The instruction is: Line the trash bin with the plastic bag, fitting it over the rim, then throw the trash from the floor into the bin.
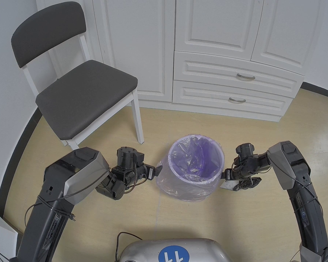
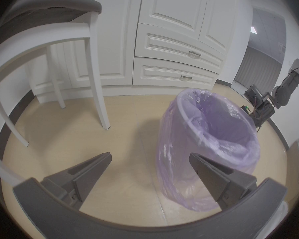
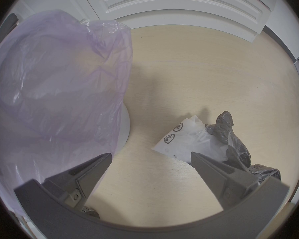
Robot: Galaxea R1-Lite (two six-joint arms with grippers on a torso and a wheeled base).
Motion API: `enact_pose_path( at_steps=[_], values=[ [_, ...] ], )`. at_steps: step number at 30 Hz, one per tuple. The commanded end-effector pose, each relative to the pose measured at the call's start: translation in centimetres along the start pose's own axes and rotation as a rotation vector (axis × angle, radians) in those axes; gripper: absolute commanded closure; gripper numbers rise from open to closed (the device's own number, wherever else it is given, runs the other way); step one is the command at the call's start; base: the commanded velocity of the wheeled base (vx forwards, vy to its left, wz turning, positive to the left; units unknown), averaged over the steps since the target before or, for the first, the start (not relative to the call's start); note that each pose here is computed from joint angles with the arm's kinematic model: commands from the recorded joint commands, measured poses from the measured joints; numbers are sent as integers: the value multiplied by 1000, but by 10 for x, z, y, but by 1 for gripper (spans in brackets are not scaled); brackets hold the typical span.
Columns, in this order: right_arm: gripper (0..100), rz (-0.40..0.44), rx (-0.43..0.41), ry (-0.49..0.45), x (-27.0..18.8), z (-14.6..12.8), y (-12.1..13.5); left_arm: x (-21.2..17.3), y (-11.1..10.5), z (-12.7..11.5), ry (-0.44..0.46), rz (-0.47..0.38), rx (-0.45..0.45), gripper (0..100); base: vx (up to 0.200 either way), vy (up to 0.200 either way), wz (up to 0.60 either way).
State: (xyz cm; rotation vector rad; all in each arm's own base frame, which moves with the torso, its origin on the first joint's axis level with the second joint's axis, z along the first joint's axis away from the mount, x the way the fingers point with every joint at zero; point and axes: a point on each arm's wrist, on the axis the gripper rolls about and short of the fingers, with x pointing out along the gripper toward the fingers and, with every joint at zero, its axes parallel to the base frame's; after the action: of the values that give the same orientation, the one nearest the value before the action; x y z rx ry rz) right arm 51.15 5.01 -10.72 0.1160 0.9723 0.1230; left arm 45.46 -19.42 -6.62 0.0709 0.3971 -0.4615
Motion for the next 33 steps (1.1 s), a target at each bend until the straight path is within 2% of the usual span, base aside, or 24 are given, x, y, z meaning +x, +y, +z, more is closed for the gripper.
enact_pose_path(
  at_steps=[1,7,9,12,16,23,27,33],
  values=[
    [0,0,1,-2,-4,2,0,33,11,-7,39,13,60,0,0,0,0],
    [0,0,3,-6,-5,2,-1,60,14,-8,82,11,61,0,0,0,0],
    [0,0,3,-6,-5,2,-1,61,15,-18,126,3,56,0,0,0,0],
    [0,-1,2,-9,-5,3,-1,61,14,-20,135,-76,50,0,0,0,0],
    [0,-1,1,-7,-4,2,0,60,19,-22,148,-120,59,0,0,0,0],
    [0,-2,1,-6,-4,2,0,59,20,-23,174,-104,74,0,0,0,0],
    [0,-27,1,-9,-4,2,-1,57,29,-26,220,-27,115,0,0,0,0],
    [0,-33,1,-16,-12,6,1,58,29,-27,214,-56,103,0,0,0,0]
  ],
)
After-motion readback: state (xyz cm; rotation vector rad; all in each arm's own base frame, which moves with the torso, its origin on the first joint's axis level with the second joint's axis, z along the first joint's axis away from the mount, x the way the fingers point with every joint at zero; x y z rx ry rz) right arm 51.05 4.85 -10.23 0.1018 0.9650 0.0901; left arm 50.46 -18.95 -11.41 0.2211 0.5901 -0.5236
